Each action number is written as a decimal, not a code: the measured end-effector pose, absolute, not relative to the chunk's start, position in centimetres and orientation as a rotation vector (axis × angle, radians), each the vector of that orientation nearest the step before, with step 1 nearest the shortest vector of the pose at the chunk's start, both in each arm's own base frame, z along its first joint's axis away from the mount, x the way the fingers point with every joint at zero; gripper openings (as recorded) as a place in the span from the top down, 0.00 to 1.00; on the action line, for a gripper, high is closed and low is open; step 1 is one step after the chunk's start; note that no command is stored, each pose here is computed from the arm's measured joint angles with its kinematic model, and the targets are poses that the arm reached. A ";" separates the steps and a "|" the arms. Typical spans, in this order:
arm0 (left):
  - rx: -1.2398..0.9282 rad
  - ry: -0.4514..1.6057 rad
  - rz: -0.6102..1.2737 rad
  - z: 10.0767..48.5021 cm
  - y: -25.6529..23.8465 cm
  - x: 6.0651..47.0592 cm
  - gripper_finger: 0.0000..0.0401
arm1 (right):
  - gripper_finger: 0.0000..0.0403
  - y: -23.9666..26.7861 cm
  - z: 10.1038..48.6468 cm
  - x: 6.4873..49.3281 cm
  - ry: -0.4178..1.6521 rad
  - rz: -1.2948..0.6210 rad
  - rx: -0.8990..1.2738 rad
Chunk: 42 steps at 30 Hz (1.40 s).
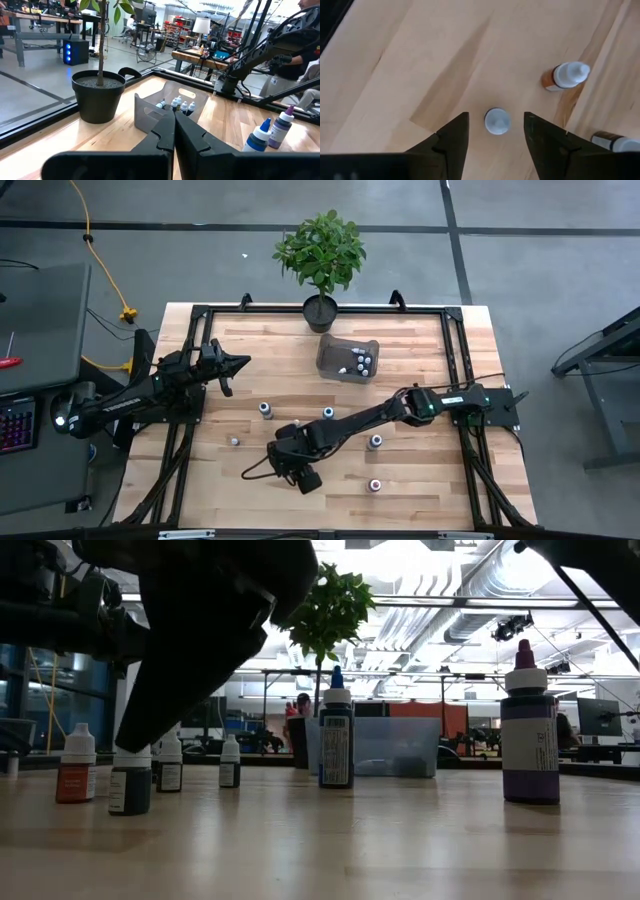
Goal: Pick & Place food coloring
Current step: Put the small black food coloring bottle into the black bin
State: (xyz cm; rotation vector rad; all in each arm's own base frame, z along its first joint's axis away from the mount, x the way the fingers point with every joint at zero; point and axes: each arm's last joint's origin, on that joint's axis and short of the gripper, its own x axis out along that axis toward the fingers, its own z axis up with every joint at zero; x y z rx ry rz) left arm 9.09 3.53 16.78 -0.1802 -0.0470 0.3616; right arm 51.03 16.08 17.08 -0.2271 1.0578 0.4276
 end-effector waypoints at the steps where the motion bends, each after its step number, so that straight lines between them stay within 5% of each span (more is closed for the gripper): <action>1: -0.180 -0.047 0.362 16.8 3.5 9.1 1.00 | 0.56 16.1 17.1 51.0 1.059 0.427 -0.228; 15: -0.180 -0.047 0.362 16.8 3.5 9.1 1.00 | 0.65 16.2 17.1 51.0 1.059 0.408 -0.213; 42: -0.180 -0.047 0.362 16.8 3.5 9.1 1.00 | 0.65 16.5 16.5 51.3 1.047 0.425 -0.173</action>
